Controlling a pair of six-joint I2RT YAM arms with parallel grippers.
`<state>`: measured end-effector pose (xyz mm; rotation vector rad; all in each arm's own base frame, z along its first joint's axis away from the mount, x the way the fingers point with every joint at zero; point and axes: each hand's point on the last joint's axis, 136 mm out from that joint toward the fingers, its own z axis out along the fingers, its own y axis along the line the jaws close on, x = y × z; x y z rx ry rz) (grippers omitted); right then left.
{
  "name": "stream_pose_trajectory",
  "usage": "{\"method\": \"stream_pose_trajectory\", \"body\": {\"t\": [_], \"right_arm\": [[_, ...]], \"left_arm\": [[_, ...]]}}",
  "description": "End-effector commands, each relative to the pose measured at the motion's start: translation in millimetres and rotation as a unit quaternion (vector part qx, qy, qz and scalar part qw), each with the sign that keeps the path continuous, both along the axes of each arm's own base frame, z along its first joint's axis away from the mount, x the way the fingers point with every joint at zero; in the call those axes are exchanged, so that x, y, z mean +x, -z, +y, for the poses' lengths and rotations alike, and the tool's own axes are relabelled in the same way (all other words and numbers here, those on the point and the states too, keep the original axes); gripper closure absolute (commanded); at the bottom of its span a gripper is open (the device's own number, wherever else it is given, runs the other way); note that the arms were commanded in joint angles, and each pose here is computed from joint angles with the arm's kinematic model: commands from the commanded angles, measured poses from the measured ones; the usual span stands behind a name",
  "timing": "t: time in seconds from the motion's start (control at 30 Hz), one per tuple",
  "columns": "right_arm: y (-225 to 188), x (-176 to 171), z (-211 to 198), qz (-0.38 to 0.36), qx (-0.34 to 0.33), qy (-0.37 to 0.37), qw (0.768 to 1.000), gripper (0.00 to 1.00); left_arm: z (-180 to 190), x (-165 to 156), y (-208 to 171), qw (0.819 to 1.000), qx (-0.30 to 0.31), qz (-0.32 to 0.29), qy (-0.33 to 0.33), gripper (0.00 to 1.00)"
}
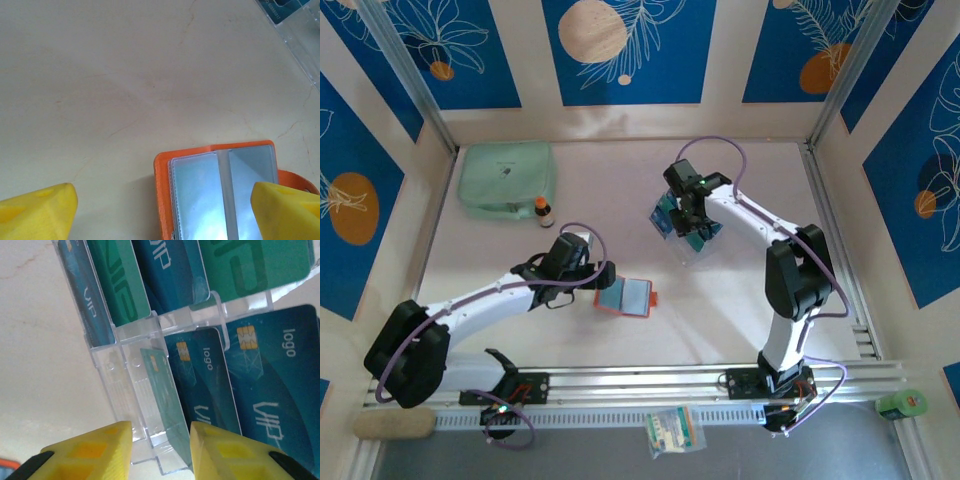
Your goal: Put the credit cards into the card holder
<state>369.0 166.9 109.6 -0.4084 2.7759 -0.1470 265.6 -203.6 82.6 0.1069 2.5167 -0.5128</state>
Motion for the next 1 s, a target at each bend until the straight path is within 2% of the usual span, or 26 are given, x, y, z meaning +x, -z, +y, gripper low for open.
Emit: {"method": "stream_pose_trajectory", "body": {"t": [0.0, 0.23, 0.4, 0.77, 0.97], "right_arm": [[2, 2, -6, 0.002, -0.049, -0.015, 0.999, 0.65], [13, 6, -13, 0.001, -0.095, -0.018, 0.995, 0.66], [19, 5, -11, 0.008, -0.103, -0.027, 0.994, 0.69], [20, 2, -4, 0.011, -0.088, -0.039, 0.995, 0.88], [11, 0, 3, -0.006, -0.080, -0.070, 0.994, 1.00]], "left_arm": [[-3, 0, -9, 1.000, -0.008, -0.005, 0.010, 0.10], [-3, 0, -8, 1.000, -0.006, -0.003, 0.010, 0.10], [-2, -1, -5, 1.000, -0.006, -0.002, 0.011, 0.10], [-2, -1, -7, 1.000, -0.006, -0.004, 0.010, 0.10], [-3, 0, -8, 1.000, -0.006, -0.004, 0.013, 0.09]]}}
